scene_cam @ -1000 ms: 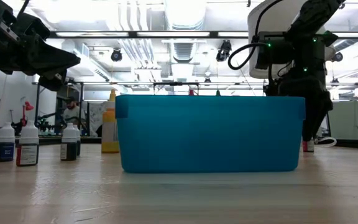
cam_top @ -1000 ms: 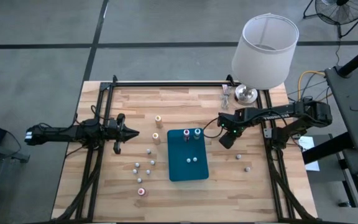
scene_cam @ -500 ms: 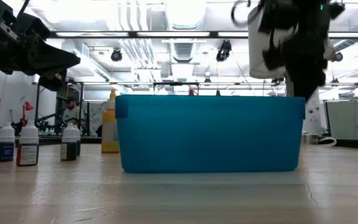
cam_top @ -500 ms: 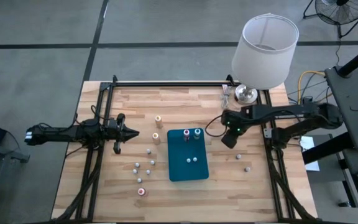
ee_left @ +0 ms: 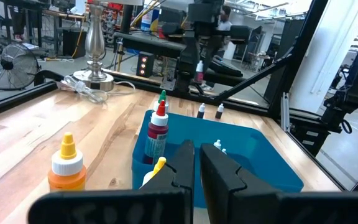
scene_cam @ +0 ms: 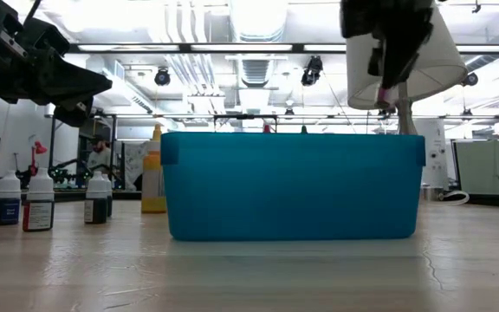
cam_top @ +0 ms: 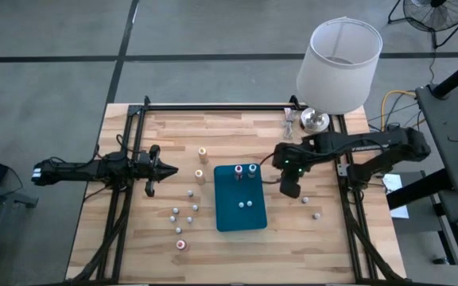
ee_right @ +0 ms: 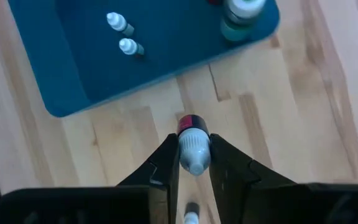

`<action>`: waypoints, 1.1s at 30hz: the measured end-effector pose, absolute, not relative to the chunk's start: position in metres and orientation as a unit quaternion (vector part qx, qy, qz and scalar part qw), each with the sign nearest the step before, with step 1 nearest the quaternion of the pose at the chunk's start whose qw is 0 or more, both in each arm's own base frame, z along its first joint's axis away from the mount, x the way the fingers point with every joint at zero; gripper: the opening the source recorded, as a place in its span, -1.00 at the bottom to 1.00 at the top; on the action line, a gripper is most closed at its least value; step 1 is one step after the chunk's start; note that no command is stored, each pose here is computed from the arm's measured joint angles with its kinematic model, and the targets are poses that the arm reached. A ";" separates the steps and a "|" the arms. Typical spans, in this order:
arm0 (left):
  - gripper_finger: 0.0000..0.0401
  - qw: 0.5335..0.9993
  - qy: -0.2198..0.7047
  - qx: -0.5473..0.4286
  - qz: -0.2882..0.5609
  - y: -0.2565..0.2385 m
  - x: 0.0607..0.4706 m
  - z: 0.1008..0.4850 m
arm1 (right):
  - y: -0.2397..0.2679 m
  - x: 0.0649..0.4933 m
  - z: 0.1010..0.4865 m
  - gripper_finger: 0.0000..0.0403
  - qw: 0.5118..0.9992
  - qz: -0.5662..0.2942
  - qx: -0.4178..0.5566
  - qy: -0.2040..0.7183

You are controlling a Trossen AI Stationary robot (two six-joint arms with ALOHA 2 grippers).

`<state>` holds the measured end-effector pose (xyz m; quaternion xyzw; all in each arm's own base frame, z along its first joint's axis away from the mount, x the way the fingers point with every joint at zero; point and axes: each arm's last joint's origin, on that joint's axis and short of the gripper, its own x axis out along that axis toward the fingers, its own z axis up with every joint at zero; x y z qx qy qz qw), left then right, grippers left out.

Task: Pick & Place food coloring
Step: Put the small pink food coloring bottle into the blue bin

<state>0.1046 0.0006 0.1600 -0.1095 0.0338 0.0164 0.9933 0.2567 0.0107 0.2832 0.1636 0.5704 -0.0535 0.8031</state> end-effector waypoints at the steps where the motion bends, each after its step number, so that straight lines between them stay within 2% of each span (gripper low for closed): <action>1: -1.00 0.993 0.034 -0.109 0.016 0.001 0.105 0.160 | 0.012 0.262 0.283 -0.71 0.804 -0.046 0.154 0.573; 20: -1.00 0.993 0.034 -0.109 0.017 0.001 0.105 0.160 | 0.041 0.344 0.277 -0.71 0.811 0.061 0.022 0.581; 33: -1.00 0.993 0.034 -0.109 0.016 0.001 0.105 0.160 | 0.047 0.383 0.272 -0.71 0.813 0.091 0.006 0.575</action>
